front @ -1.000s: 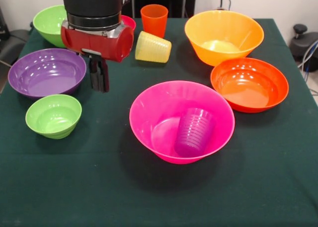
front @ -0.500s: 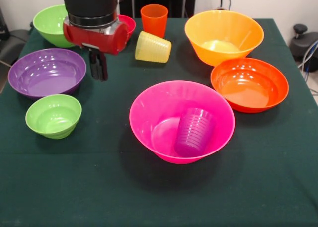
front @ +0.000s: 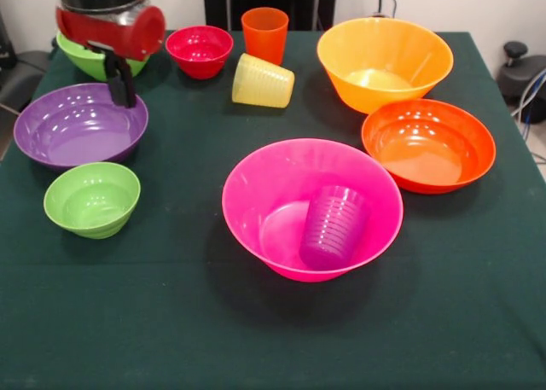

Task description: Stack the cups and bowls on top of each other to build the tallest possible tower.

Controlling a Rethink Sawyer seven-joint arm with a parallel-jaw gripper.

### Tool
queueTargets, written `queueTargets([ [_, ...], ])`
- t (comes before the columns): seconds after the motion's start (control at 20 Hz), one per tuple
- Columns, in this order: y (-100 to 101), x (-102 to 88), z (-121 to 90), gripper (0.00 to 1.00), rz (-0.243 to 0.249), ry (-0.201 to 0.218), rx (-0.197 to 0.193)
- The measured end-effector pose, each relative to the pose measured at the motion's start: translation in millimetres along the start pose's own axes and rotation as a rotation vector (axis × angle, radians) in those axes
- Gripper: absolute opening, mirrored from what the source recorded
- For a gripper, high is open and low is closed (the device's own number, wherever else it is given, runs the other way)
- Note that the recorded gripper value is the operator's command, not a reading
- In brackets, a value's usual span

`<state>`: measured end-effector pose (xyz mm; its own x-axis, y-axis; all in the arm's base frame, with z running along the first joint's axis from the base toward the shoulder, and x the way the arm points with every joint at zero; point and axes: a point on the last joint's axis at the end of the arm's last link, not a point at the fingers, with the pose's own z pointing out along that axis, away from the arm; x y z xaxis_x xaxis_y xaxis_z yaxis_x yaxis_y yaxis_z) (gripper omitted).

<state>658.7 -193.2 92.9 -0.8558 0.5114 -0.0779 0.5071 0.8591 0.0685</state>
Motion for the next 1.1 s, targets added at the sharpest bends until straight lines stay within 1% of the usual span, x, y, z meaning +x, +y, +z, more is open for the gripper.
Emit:
queueTargets([
  [0.15,-16,-8.0,-8,0.0,0.016,-0.014,-0.002],
  [0.35,-22,-11.6,-11,0.0,0.021,-0.021,-0.004],
  [0.6,-16,-9.6,-10,0.0,0.013,-0.018,-0.01],
  [0.65,-11,-6.5,-9,0.0,0.006,-0.013,-0.013],
  [0.9,-1,5.0,-5,0.0,-0.011,0.008,-0.018],
  [1.1,4,14.9,-2,0.0,-0.022,0.026,-0.019],
])
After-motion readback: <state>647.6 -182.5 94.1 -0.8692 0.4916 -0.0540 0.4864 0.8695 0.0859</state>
